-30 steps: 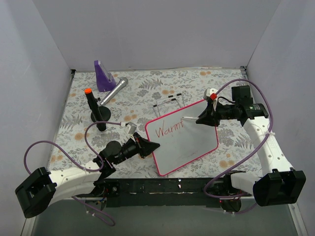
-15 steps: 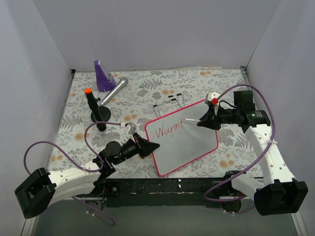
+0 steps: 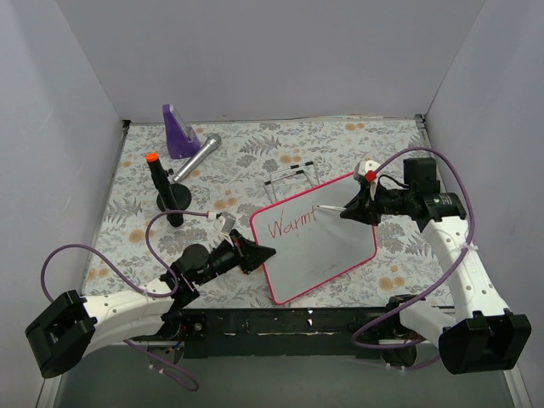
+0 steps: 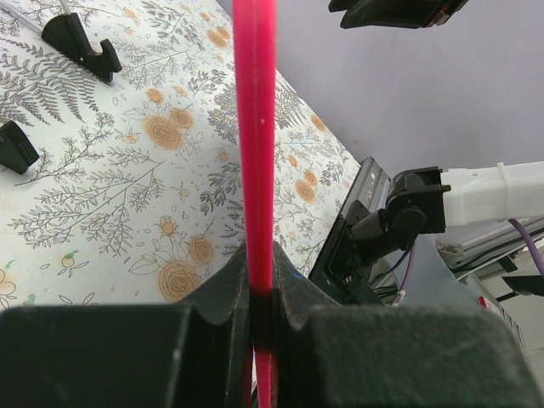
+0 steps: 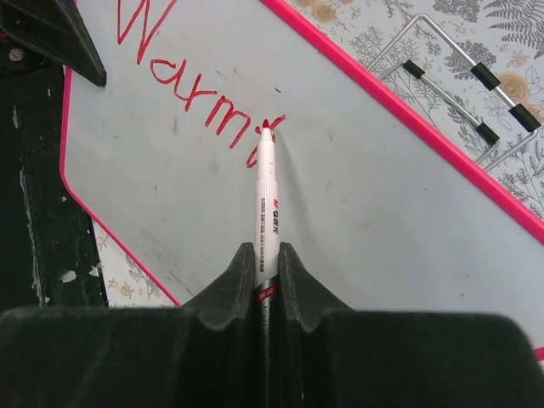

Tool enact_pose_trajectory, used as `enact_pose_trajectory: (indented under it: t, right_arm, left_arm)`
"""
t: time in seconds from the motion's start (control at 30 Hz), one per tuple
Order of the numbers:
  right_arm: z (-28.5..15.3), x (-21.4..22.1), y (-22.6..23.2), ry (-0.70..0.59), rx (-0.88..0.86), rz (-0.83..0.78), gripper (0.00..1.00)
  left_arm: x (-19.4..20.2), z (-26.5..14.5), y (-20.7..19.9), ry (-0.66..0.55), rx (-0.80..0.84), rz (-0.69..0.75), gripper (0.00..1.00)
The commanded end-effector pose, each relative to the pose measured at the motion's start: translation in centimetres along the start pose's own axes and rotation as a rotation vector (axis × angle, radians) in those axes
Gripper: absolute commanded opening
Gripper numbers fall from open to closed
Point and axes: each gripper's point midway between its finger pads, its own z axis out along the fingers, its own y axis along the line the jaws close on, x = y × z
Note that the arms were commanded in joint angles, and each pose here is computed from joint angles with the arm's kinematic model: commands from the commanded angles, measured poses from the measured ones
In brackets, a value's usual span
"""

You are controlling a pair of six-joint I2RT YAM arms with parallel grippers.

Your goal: Write a sentence on the whiteboard

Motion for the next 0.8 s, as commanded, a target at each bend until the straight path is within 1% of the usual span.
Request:
enact_pose_trajectory:
  t: [0.0, 0.17, 0.33, 0.43, 0.63, 0.77]
  right_arm:
    - [-0.1, -0.2, 0.1, -0.023, 0.003, -0.024, 0.01]
    - [0.1, 0.1, 0.5, -0.024, -0.012, -0.010, 0.01]
    - [-0.1, 1.2, -1.0, 0.033, 0.065, -0.008, 0.01]
    - [0.0, 1.6, -1.3, 0.046, 0.075, 0.000, 0.01]
    - [0.3, 1.7, -1.6, 0.042, 0.060, 0.015, 0.01]
    - [0.4, 0.7, -1.7, 0.015, 0.043, 0.013, 0.01]
  left_arm:
    - [-1.5, 0.0, -1.7, -0.052, 0.068, 0.043, 0.00]
    - [-1.7, 0.0, -1.8, -0.055, 0.070, 0.047, 0.00]
    - [-1.9, 0.1, -2.0, -0.061, 0.076, 0.048, 0.00]
    - [-1.9, 0.1, -1.9, -0.058, 0.072, 0.057, 0.00]
    - [-1.8, 0.0, -2.0, -0.056, 0.078, 0.054, 0.00]
    - [-1.8, 0.1, -1.9, -0.054, 0.077, 0.057, 0.00]
